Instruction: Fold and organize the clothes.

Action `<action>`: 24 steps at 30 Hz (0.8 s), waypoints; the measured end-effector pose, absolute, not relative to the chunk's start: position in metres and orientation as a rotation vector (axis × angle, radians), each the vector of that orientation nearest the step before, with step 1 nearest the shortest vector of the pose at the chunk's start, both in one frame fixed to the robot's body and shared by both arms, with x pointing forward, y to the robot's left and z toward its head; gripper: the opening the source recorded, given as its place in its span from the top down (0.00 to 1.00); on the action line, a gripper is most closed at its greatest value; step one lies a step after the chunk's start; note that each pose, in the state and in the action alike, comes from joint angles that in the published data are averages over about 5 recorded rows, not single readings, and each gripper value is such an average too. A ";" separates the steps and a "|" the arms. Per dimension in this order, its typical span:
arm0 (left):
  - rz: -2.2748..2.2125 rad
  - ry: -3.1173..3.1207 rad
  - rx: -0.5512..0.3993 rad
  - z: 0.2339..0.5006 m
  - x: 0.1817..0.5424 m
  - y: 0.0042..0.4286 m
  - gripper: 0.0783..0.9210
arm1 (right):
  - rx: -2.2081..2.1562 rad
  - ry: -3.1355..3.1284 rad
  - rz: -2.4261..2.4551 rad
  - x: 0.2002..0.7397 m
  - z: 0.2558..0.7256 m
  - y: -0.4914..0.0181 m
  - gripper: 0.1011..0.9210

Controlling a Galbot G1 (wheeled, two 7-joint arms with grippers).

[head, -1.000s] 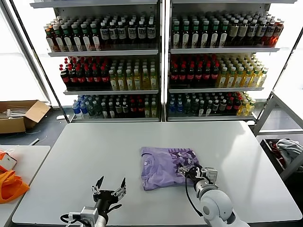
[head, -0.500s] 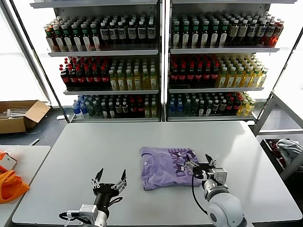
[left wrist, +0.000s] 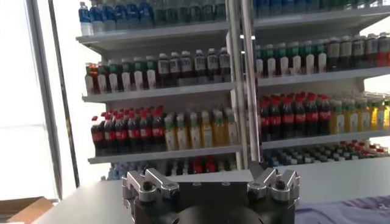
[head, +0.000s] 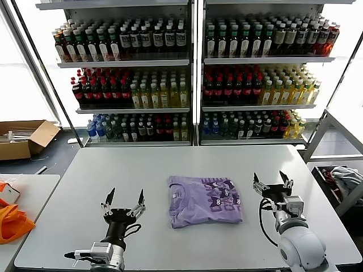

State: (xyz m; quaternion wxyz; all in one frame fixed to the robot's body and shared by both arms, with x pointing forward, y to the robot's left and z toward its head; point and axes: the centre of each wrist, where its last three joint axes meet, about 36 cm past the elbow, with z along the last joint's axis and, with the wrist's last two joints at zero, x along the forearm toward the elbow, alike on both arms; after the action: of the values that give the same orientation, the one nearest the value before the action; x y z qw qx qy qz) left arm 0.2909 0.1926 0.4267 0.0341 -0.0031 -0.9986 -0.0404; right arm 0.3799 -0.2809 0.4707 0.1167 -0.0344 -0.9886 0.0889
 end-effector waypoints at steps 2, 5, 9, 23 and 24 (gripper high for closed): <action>-0.128 -3.077 -0.002 0.427 0.291 0.194 0.12 | -0.100 -2.903 0.276 0.379 0.473 -0.286 0.12; -0.135 -3.078 0.001 0.427 0.291 0.195 0.12 | -0.095 -2.906 0.296 0.378 0.474 -0.290 0.12; -0.133 -3.074 0.008 0.427 0.291 0.196 0.12 | -0.102 -2.903 0.308 0.377 0.471 -0.294 0.12; -0.091 -3.065 0.009 0.428 0.287 0.192 0.12 | -0.128 -2.890 0.330 0.373 0.462 -0.297 0.12; -0.089 -3.064 0.010 0.428 0.287 0.191 0.12 | -0.128 -2.889 0.332 0.373 0.461 -0.297 0.12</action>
State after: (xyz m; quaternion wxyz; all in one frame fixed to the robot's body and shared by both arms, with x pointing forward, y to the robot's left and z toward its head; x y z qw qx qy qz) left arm 0.2867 0.1914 0.4278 0.0379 0.0033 -0.9988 -0.0291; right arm 0.3729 -0.2972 0.4614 0.1150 -0.0437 -0.9859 0.1133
